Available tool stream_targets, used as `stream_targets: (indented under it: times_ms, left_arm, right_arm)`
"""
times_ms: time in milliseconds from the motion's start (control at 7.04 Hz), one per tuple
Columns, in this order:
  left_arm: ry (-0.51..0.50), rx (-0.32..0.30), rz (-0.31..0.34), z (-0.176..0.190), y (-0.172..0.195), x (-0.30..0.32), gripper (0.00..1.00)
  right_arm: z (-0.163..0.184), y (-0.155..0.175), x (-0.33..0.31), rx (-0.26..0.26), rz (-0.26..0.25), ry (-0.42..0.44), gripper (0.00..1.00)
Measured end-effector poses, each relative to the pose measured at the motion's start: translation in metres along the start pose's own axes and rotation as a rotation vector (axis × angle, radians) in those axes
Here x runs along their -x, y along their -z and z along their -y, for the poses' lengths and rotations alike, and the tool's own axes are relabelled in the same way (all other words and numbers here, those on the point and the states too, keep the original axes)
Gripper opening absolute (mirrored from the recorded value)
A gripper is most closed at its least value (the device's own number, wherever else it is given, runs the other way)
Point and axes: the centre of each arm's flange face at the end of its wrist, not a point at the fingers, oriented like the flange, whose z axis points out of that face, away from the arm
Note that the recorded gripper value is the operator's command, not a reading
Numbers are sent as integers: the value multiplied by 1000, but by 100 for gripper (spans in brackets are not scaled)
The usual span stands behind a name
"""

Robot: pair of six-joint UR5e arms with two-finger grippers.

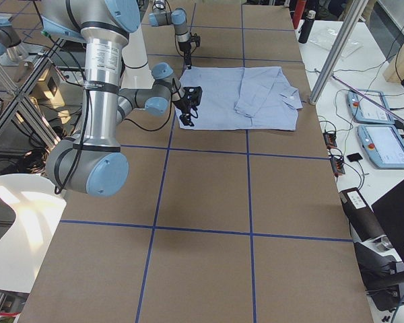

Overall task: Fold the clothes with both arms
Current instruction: 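Lower the left gripper to the hem corner nearest it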

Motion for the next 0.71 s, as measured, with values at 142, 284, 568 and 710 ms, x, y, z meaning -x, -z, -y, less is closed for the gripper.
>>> stream_targets:
  times_ms: [142,284,568,710]
  left_arm:
    - [-1,1,3,-1,-1,1,50]
    - [-2,3,8,-2,-2,4,50]
    - [-4,6,13,-4,-3,6,49]
    - [-6,8,14,-5,-3,6,48]
  right_arm:
    - [0,0,0,0,-1,0,100]
    - [0,0,0,0,-1,0,100]
    - [0,0,0,0,-1,0,100]
    - [0,0,0,-1,-1,0,100]
